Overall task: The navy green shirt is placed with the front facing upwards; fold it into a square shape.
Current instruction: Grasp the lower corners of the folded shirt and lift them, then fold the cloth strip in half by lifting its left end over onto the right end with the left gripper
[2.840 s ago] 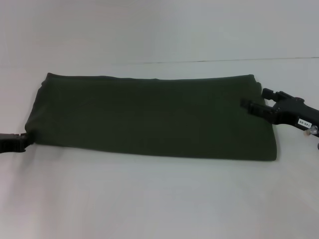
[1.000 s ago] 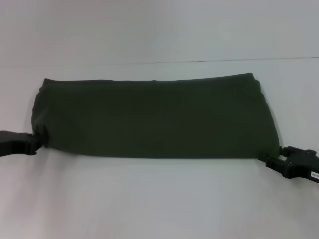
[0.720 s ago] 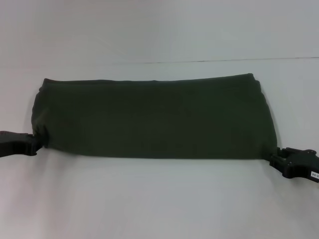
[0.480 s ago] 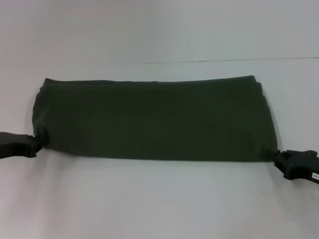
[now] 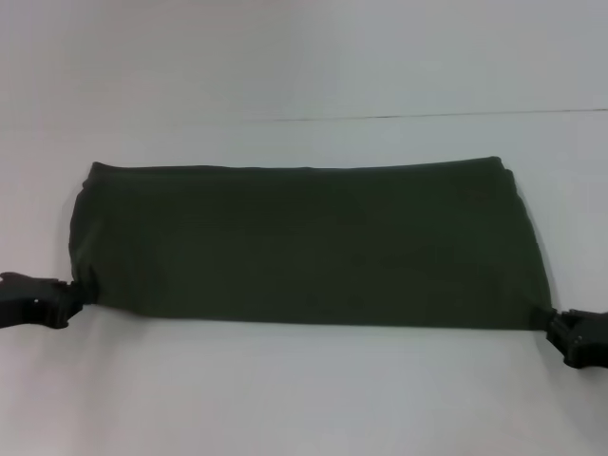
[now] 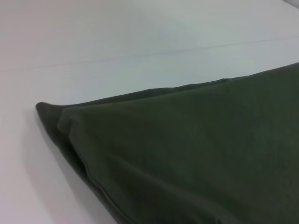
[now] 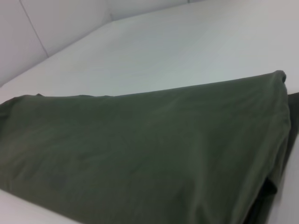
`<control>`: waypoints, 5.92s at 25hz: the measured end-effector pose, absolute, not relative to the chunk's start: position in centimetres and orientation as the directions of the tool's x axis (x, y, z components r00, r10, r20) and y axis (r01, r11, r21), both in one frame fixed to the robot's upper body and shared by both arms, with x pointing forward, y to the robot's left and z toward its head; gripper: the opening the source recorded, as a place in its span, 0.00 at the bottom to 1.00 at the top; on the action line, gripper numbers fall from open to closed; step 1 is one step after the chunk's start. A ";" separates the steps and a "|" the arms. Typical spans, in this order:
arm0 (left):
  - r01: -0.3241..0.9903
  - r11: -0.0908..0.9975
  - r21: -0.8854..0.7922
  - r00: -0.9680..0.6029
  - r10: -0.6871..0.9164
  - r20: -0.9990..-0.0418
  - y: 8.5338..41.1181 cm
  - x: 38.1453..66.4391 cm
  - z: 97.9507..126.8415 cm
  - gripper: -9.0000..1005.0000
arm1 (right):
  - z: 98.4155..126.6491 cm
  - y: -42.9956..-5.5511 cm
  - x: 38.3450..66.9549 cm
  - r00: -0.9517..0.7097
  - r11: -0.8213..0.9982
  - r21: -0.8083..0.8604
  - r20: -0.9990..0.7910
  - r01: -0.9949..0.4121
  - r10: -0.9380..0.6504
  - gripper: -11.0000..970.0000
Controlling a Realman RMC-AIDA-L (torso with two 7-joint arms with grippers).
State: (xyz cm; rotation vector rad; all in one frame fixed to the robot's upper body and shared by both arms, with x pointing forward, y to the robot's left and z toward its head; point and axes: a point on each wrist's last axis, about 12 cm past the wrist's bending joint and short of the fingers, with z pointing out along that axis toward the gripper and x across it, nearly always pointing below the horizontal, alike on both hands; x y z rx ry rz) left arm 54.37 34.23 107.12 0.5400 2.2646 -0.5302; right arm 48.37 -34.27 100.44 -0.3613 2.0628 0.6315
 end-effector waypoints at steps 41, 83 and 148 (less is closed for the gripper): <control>0.605 0.760 -0.239 -0.639 0.283 -0.716 35.8 49.1 106.5 0.16 | 101.1 -35.8 46.1 -0.507 0.807 0.309 -0.862 -0.504 0.013 0.04; 0.319 0.802 -0.505 -0.618 -0.228 -0.752 35.0 54.2 108.8 0.80 | 104.5 -31.9 51.4 -0.310 0.704 0.209 -0.951 -0.679 -0.017 0.87; 0.029 0.870 -0.492 -0.825 -0.257 -0.503 34.9 56.3 108.0 0.80 | 104.6 -27.4 54.2 -0.321 0.623 0.211 -0.945 -0.754 -0.069 0.85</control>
